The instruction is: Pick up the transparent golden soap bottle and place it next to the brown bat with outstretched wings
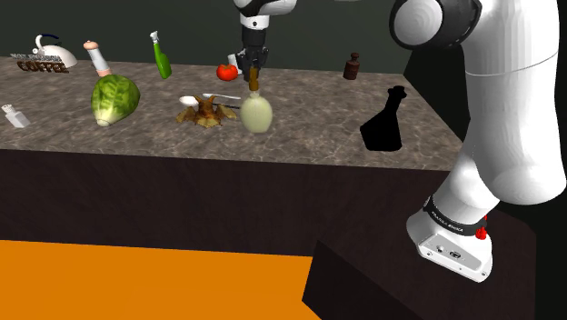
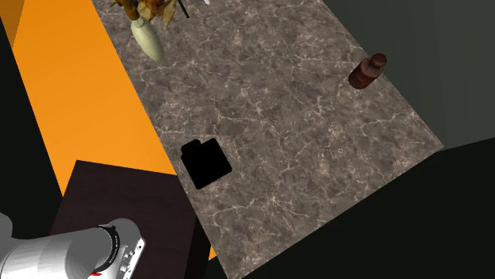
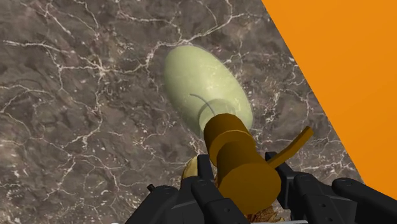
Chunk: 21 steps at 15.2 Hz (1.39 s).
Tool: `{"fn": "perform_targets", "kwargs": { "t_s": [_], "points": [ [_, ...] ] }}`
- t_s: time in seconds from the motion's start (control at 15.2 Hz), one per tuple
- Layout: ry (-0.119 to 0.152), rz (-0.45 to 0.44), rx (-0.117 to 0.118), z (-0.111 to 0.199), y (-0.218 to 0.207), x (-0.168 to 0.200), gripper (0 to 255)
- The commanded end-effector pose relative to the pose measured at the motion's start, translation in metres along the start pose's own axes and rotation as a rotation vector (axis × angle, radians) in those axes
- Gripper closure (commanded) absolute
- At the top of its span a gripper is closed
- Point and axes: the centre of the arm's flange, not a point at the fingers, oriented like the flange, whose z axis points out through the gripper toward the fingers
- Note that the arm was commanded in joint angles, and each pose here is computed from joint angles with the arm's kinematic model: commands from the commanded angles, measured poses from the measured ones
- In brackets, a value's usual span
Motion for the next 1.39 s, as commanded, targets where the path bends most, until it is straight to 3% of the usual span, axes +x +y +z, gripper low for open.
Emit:
{"fn": "perform_targets", "kwargs": {
  "t_s": [0.0, 0.4, 0.46, 0.79, 1.06, 1.32],
  "points": [
    [0.002, 0.000, 0.000, 0.002, 0.000, -0.001, 255],
    [0.002, 0.000, 0.000, 0.002, 0.000, -0.001, 255],
    [0.002, 0.000, 0.000, 0.002, 0.000, -0.001, 0],
    [0.002, 0.000, 0.000, 0.002, 0.000, -0.001, 0],
    [0.002, 0.000, 0.000, -0.048, 0.000, -0.001, 0],
    [0.002, 0.000, 0.000, -0.048, 0.000, -0.001, 0]
  ]
}}
